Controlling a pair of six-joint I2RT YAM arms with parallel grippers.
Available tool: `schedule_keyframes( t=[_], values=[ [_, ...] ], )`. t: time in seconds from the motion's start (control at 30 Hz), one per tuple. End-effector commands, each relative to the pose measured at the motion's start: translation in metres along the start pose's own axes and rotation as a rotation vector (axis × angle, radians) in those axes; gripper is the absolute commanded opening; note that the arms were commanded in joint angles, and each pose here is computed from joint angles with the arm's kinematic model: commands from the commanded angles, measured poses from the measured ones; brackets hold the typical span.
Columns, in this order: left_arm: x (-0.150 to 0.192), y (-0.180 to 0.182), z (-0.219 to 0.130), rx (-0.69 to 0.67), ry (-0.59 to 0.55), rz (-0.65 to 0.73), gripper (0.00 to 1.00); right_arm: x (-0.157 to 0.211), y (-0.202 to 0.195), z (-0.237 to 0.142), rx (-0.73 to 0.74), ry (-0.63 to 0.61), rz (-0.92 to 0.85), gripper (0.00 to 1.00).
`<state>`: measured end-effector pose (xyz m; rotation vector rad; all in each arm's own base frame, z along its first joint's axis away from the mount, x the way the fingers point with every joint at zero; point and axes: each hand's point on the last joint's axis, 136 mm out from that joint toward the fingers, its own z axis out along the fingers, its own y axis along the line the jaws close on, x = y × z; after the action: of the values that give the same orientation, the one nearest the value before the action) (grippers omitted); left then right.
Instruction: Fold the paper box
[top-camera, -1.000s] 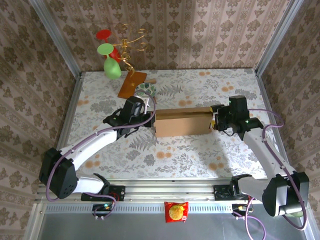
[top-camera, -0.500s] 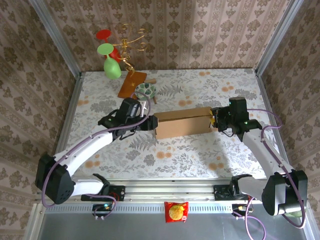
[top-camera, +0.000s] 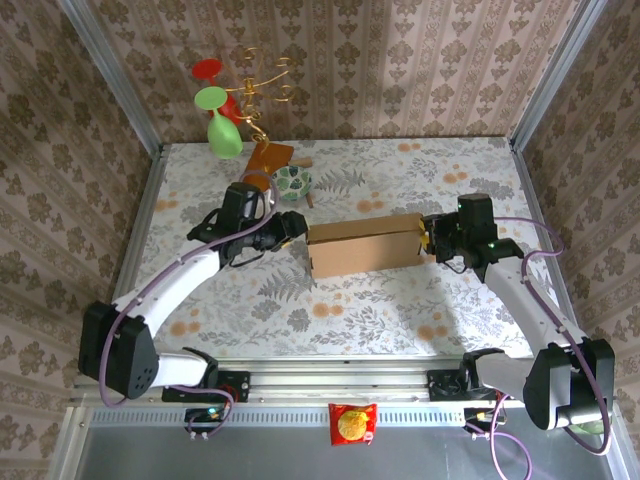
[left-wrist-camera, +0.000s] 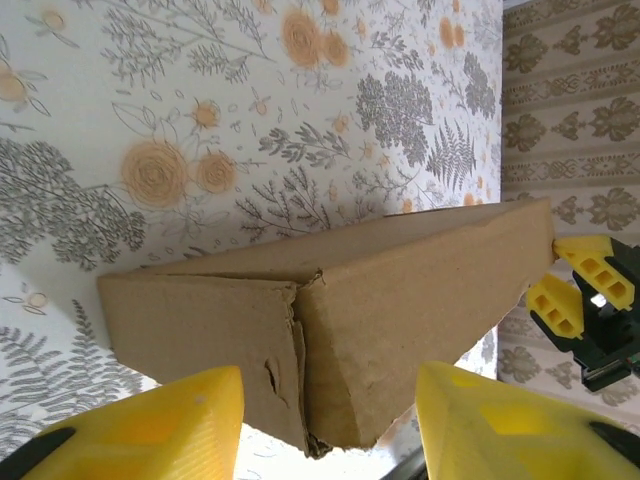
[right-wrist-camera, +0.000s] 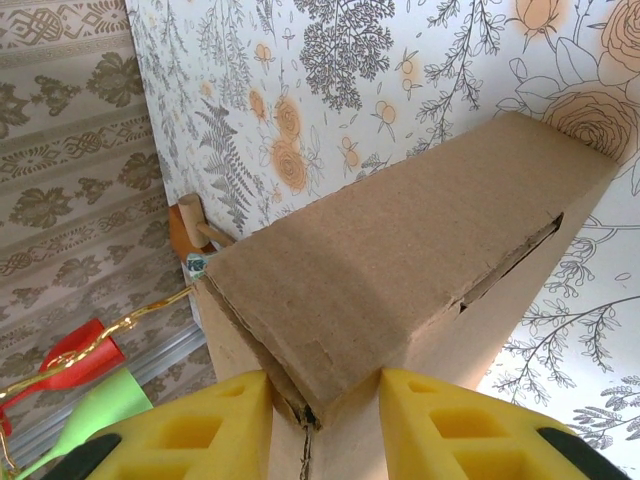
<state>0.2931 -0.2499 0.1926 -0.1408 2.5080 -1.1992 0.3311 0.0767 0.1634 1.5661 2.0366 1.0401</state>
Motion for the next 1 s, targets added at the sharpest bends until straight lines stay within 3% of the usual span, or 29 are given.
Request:
schedule_keyframes(
  t=[0.0, 0.4, 0.53, 0.73, 0.83, 0.97],
  values=[
    [0.005, -0.011, 0.004, 0.066, 0.032, -0.034, 0.44, -0.006, -0.039, 0.009, 0.126, -0.017, 0.031, 0.33],
    [0.032, 0.018, 0.027, 0.026, 0.120, -0.057, 0.23, -0.007, -0.054, 0.004, 0.170, -0.019, 0.020, 0.30],
    [0.036, 0.021, 0.026, 0.009, 0.123, -0.016, 0.21, -0.008, -0.059, 0.000, 0.191, -0.005, -0.027, 0.29],
    [0.049, 0.005, 0.018, -0.018, 0.099, 0.246, 0.22, -0.006, -0.073, -0.016, 0.222, 0.065, -0.212, 0.27],
    [0.066, -0.002, 0.015, -0.019, 0.079, 0.418, 0.23, 0.003, -0.076, -0.024, 0.168, 0.107, -0.336, 0.28],
    [0.093, 0.004, 0.020, 0.008, 0.088, 0.519, 0.24, 0.014, -0.090, -0.030, 0.082, 0.129, -0.458, 0.31]
  ],
)
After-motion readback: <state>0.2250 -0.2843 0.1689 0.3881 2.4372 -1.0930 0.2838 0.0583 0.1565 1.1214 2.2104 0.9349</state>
